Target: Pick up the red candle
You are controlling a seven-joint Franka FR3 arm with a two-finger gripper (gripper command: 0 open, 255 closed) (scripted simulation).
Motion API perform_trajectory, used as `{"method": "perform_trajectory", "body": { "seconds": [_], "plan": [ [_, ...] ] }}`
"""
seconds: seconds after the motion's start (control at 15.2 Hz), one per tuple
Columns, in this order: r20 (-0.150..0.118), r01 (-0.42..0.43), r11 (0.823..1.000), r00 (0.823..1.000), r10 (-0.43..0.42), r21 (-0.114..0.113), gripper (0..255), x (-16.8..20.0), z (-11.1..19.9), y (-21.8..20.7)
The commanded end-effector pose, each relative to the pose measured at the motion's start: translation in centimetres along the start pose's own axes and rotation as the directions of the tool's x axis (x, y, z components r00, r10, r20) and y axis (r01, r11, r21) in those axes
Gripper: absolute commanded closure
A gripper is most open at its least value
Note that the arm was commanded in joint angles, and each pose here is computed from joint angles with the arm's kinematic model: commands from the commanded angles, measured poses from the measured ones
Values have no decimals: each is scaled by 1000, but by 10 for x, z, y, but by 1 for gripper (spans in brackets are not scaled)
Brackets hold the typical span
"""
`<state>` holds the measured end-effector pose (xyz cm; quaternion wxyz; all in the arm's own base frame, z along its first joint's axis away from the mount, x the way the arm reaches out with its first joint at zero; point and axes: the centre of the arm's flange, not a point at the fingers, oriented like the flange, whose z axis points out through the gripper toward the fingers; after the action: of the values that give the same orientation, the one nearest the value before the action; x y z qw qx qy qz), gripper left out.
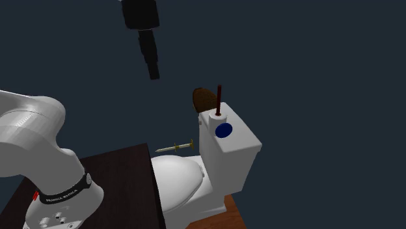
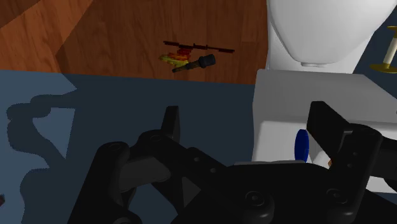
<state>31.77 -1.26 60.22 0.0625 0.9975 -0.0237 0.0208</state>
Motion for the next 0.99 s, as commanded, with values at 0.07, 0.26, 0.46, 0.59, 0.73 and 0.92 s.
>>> {"method": "perform_trajectory", "body": {
  "seconds": [0.07,0.26,0.46,0.59,0.73,0.92],
  "plan": [
    [0,-2,1000,1000,2,4,0,9,4,-8],
    [0,-7,1000,1000,7,15,0,37,16,-31],
    [0,-12,1000,1000,12,26,0,66,28,-54],
    [0,-15,999,1000,15,34,0,85,36,-70],
    [0,-19,999,1000,19,41,0,103,43,-86],
    [0,-24,998,1000,24,52,0,132,55,-109]
  ]
}}
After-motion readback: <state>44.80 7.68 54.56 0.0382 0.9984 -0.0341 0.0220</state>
